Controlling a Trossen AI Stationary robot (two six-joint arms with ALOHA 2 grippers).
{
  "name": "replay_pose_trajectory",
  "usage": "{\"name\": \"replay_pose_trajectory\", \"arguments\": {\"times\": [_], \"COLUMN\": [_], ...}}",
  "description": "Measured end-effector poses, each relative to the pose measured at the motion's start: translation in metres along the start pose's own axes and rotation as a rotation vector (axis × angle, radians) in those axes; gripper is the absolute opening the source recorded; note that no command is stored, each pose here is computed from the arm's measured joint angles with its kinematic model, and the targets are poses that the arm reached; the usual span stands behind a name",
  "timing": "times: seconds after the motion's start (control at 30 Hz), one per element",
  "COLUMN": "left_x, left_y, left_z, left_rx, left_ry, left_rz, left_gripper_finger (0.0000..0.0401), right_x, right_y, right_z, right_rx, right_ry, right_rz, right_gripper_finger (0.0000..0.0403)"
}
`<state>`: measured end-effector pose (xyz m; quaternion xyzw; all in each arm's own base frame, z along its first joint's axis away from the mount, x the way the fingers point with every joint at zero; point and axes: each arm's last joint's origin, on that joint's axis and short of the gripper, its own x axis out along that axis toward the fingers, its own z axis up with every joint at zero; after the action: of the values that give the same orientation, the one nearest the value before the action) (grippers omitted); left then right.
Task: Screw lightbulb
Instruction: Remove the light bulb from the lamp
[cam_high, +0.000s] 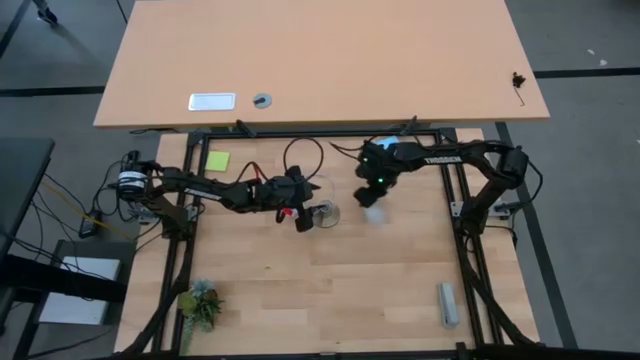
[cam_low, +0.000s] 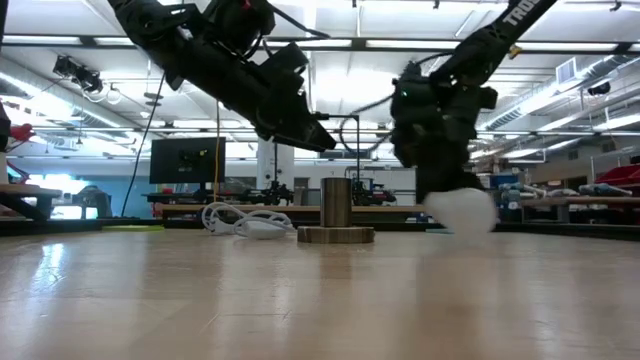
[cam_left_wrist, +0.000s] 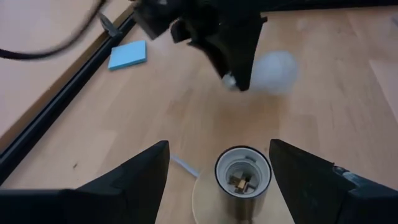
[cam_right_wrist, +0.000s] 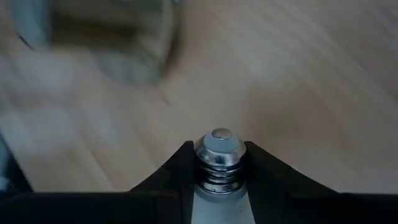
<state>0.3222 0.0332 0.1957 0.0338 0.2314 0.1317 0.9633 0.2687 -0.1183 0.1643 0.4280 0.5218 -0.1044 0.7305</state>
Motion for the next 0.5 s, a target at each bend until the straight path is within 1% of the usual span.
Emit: {"name": "replay_pose_trajectory", "arguments": {"times": [0.13,0.23,0.37,0.5], "left_x": [0.000,0.000,0.000,0.000], "left_y": [0.000,0.000,0.000,0.000], "left_z": [0.000,0.000,-0.001,-0.001], "left_rx": [0.000,0.004,0.006,0.006], "left_ry": [-0.005,-0.002,0.000,0.003], "left_rz": [-0.003,-0.003,-0.002,0.007], "left_gripper_finger": [0.0282,0.0282,0.0282,0.0282], "right_x": [0.010,0.020,0.037,0.050], "right_y": [0.016,0.022,0.015,0.011], "right_z": [0.012,0.019,0.023,0.030], "right_rx": [0.000,0.011,0.068,0.068], "right_ry": [-0.112,-0.157,-0.130,-0.158], "right_rz": [0.092,0.135,0.137,0.138], "right_gripper_finger": [0.0116,0.0116,0.0116,0.0116]}}
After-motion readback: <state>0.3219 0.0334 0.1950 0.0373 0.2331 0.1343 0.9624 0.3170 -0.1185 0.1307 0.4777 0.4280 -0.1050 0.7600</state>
